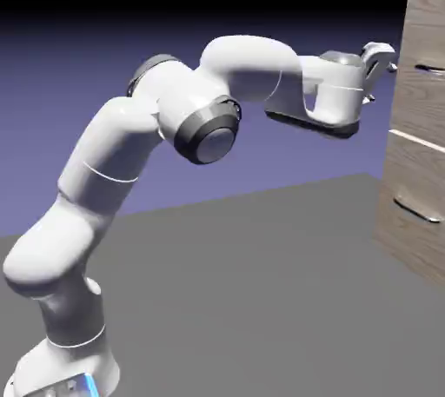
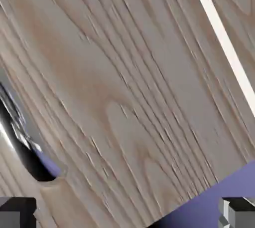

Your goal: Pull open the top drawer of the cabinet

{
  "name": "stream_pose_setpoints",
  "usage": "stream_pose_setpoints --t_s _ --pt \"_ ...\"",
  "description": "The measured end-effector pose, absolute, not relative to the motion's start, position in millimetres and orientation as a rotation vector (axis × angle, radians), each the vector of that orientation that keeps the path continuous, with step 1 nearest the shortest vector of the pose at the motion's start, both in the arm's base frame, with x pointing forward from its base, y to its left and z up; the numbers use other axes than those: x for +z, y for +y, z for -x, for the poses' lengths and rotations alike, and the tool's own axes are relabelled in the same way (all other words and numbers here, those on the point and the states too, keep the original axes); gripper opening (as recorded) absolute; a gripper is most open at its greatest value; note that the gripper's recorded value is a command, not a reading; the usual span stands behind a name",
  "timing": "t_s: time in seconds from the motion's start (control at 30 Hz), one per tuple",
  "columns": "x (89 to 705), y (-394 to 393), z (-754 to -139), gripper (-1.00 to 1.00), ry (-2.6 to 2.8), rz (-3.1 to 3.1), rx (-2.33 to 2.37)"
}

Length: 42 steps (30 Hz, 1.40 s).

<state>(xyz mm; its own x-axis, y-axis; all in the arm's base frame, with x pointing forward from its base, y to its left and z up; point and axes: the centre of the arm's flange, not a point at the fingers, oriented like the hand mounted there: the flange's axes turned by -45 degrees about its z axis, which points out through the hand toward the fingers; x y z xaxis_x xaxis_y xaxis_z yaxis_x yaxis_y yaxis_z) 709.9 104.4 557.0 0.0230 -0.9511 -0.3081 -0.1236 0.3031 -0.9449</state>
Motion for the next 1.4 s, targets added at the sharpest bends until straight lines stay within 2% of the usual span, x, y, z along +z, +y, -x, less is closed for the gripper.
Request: stream_pose_setpoints --t_s 0.2,0.6,0.63,0.97,1.4 --pt "570 48 -734 0.0 1.209 1.21 -1.209" --pt "571 49 -783 0.0 1.208 1.209 -1.208" --pt "570 48 -784 -1.0 1.209 1.21 -1.209" --pt "571 48 -749 -1.0 1.208 1.21 -1.209" --pt "571 48 -661 -1.0 1.208 1.209 -1.209"
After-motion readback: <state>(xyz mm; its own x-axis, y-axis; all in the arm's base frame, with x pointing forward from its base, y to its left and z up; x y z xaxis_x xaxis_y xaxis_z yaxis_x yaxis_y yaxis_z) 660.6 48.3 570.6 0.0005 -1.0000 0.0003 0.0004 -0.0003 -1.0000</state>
